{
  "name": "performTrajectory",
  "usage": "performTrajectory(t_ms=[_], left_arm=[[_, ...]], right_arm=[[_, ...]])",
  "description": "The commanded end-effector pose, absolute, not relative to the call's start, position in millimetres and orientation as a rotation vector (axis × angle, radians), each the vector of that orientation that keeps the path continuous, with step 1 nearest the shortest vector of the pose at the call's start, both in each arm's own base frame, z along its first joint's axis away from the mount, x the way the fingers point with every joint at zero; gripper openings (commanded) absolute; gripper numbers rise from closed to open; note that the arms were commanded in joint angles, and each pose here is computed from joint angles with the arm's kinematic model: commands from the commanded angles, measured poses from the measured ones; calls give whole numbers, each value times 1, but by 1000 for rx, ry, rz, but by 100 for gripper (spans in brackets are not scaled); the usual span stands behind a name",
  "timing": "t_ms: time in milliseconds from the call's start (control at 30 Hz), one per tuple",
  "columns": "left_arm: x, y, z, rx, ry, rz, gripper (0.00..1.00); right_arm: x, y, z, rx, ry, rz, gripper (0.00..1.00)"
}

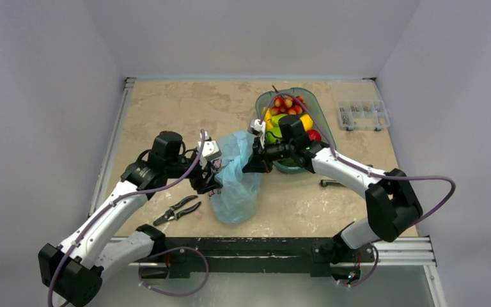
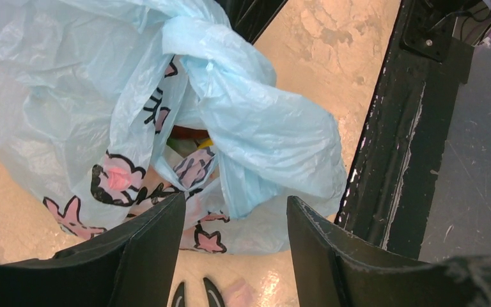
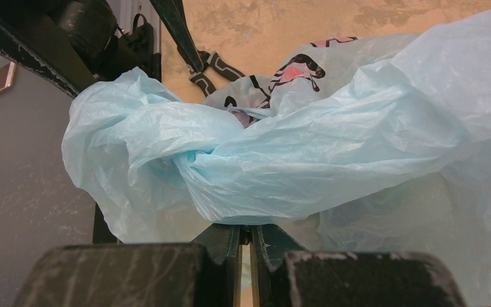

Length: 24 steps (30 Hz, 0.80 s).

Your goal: Place the fake fruits into the plastic bag and tie a complex knot

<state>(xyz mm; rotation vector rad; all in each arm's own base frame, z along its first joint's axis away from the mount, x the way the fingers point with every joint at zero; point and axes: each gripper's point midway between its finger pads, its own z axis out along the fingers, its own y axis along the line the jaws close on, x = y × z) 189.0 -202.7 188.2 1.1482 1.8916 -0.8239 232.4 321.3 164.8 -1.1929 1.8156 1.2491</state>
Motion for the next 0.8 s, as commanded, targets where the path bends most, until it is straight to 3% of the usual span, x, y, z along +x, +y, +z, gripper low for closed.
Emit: performTrajectory(t_ms=[0,100,133,200,300,367,767], left_arm=[[201,-217,203,1121,1836,-812,59],[208,-220,206,1084,1846,-809,58],[210,-221,207,1074,1852,-809,54],[213,-222,207,1059,1870,-817,41],[209,-220,204,1064,1898,-826,12],[204,-217,201,1070,1902,-820,0],[238,-146,166,758,2146,-609,0]], right_arm=[[231,325,185,-1200,1737,1247,0],[229,324,185,-1207,1733,1244,0],[228,324,185,-1210,1735,1245,0],[227,323,184,-1219,1735,1244,0],[224,320,184,-1245,1730,1245,0],[226,314,182,-1244,1748,1228,0],[243,252,157,-1222,1902,1079,0]])
